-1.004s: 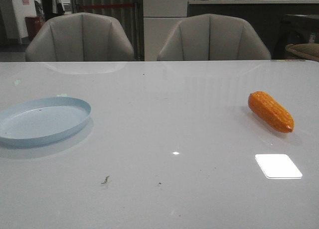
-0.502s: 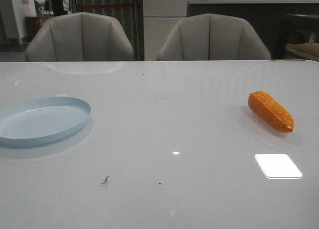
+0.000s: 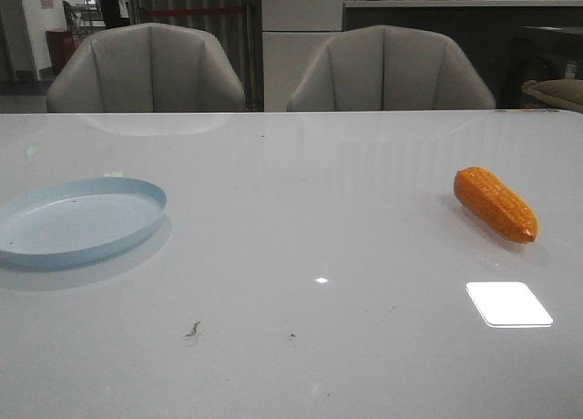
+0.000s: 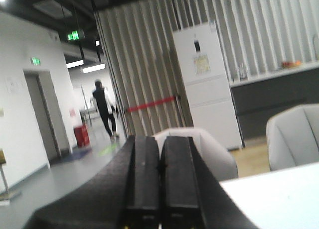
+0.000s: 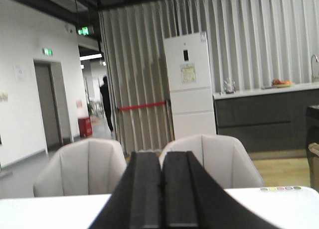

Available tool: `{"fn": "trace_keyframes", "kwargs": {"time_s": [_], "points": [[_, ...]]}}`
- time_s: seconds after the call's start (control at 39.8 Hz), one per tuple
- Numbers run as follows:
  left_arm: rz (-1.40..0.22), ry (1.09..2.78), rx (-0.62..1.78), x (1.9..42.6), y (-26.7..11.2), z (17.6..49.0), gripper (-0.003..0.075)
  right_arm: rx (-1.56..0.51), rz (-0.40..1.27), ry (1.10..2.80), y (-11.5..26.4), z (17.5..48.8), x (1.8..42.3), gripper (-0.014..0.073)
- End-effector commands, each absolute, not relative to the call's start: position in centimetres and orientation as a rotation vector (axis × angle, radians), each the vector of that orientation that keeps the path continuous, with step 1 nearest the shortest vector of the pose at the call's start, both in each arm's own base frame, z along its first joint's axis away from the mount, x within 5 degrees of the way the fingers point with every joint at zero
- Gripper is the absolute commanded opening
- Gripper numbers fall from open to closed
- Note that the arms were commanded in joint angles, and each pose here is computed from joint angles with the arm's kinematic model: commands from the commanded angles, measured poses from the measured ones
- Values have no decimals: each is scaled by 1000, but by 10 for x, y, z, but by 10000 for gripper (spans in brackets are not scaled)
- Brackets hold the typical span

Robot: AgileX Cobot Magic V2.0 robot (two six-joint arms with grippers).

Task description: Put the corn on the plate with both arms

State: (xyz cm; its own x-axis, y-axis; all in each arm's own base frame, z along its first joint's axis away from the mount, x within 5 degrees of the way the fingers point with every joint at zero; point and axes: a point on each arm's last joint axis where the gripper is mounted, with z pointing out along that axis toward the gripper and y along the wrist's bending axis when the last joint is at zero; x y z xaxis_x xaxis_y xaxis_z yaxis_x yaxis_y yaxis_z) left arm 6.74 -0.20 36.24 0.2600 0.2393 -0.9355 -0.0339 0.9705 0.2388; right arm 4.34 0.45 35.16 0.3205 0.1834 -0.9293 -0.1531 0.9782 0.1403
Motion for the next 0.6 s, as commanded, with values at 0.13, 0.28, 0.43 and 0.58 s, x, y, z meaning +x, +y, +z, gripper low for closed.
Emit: {"fn": "trace_keyframes", "kwargs": {"time_s": [0.13, 0.28, 0.43, 0.58], "points": [[140, 1366, 185, 116, -6, 380, 94, 12, 197, 1323, 10, 375, 95, 27], [111, 1490, 178, 147, -7, 364, 94, 14, 185, 1521, 15, 352, 142, 27], [98, 1612, 182, 175, -8, 344, 94, 15, 177, 1663, 19, 326, 181, 27], [46, 1698, 128, 191, -8, 330, 99, 15, 174, 1717, 21, 314, 197, 27]]}}
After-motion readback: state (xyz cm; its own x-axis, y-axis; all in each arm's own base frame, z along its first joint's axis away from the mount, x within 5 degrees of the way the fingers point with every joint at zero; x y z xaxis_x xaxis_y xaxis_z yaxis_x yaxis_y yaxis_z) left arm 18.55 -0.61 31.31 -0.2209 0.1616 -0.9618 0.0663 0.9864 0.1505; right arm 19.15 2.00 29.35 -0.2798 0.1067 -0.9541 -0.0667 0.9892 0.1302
